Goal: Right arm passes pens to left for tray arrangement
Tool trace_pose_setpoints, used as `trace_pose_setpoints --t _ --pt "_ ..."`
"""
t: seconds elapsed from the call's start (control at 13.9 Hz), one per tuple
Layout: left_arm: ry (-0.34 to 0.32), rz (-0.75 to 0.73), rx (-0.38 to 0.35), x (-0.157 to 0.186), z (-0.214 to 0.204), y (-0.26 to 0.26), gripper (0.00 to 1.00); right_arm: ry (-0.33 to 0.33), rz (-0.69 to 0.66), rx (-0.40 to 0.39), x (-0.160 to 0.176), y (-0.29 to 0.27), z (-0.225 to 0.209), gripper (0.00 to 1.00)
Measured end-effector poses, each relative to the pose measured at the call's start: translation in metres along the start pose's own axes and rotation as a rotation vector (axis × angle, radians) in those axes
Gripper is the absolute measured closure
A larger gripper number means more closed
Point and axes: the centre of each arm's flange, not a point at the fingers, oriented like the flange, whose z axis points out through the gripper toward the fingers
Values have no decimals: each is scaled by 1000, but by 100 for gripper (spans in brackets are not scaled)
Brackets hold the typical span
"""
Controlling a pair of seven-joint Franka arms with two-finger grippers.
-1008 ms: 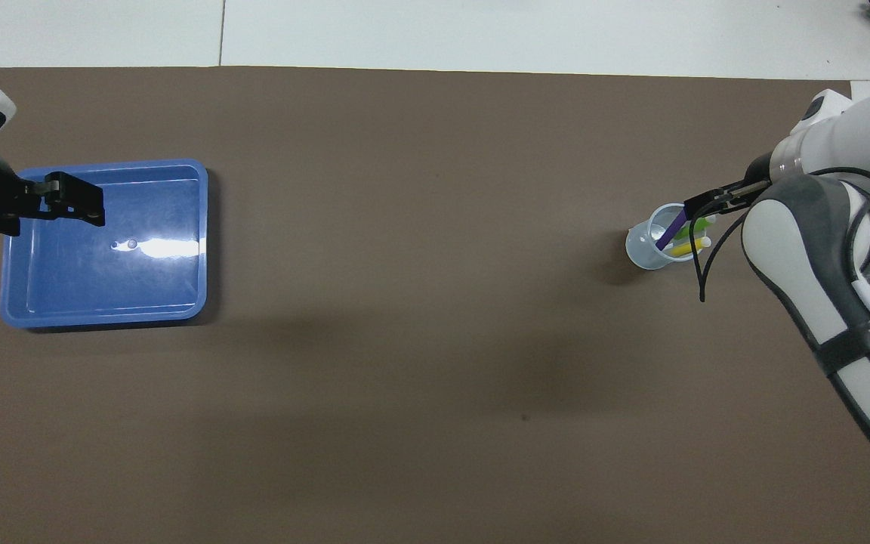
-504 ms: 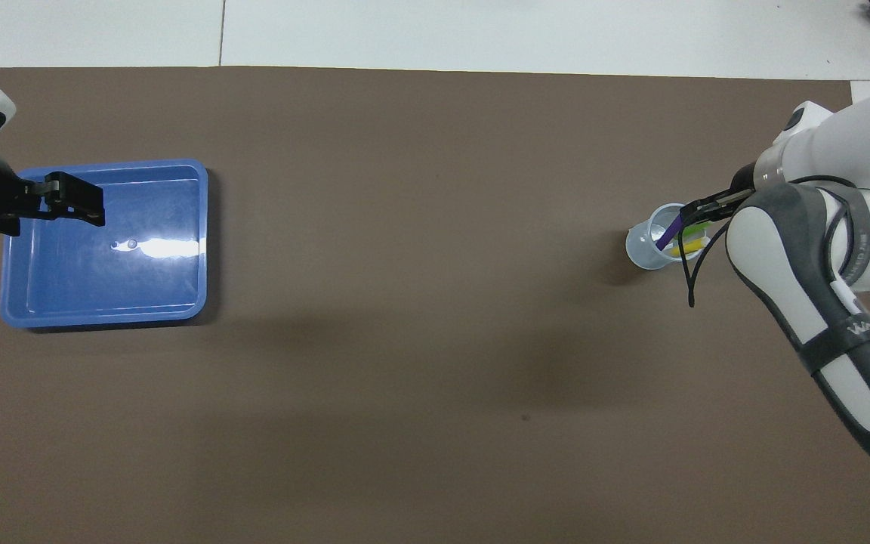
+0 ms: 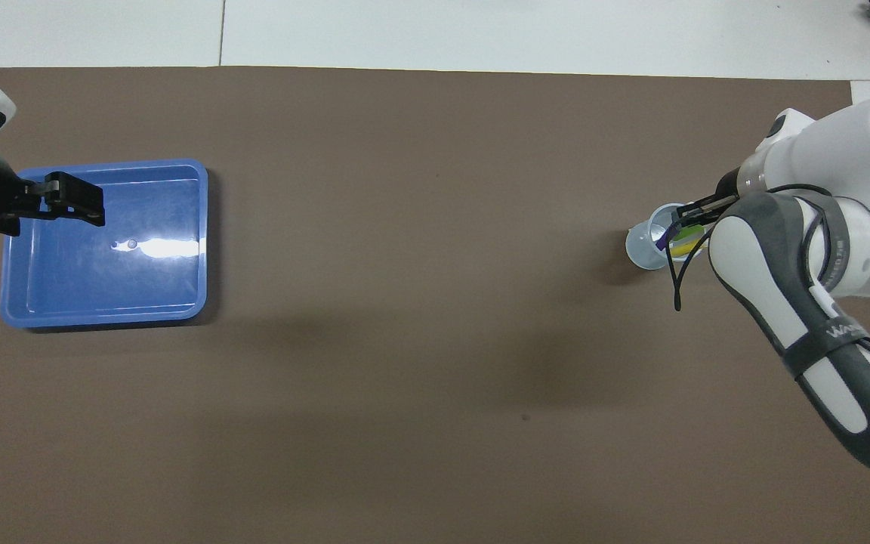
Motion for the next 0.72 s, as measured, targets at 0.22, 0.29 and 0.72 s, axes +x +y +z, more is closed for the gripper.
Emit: trace_pose_setpoints --t 0.22,0.29,0.72 --pt "0 0 0 0 0 0 0 -1 0 0 -1 0 2 59" --pt "0 0 0 0 0 0 0 0 0 0 -1 0 2 60" --pt "0 0 0 0 0 0 0 16 0 -5 1 1 0 66"
